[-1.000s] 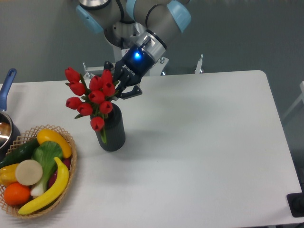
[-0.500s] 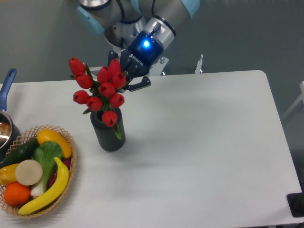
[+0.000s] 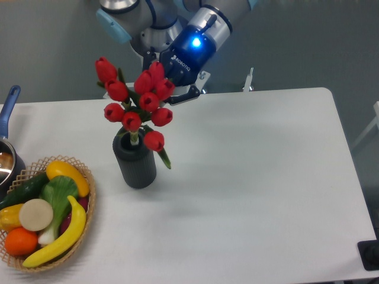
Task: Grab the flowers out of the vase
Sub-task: 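Lift the tulip bunch up out of the black vase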
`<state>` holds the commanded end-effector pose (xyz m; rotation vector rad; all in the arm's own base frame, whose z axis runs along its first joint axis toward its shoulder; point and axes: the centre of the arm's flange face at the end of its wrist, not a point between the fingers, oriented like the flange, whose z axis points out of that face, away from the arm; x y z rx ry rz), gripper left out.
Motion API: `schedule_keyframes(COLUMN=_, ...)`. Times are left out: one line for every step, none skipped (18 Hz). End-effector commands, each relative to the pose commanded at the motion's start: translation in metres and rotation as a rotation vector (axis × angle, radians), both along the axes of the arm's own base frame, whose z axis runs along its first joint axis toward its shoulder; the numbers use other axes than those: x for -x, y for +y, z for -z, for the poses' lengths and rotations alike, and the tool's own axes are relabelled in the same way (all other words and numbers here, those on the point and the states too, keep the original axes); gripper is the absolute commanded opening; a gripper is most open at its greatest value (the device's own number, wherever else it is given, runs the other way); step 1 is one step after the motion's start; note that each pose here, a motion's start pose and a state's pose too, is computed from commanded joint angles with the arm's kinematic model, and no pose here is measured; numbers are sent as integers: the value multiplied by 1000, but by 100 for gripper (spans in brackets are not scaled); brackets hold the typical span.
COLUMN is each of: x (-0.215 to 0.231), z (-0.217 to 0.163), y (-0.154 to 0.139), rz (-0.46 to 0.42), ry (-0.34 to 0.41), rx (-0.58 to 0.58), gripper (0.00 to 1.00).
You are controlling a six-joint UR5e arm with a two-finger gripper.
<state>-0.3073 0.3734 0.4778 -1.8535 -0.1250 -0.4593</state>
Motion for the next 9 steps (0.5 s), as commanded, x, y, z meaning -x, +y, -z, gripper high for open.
schedule_keyframes(x=1, z=-7, y=1, rz=-5, ry=-6, rx=0, gripper=0)
schedule_keyframes(x=3, z=-13, y=1, rz=-8, ry=-8, rx=-3, gripper=0)
schedule_keyframes(x=5, z=-18, y=2, rz=-12, ry=-11, rx=-4, gripper=0)
schedule_keyframes(x=7, z=-23, y=2, rz=-16, ry=-14, rx=-4, gripper=0)
schedule_keyframes(x=8, z=-27, y=3, rz=-17, ry=-10, rx=-7, gripper=0)
schedule_keyframes(x=9, z=-32, y=2, rz=-19, ry=-1, rx=-10, gripper=0)
schedule_keyframes(x=13, z=-35, y=1, rz=-26, ry=5, rx=-11, gripper=0)
schedule_keyframes(x=18, z=-39, y=1, rz=-30, ry=13, rx=-14, gripper=0)
schedule_keyframes(x=26, z=-39, y=2, rz=-32, ry=16, rx=-15, gripper=0)
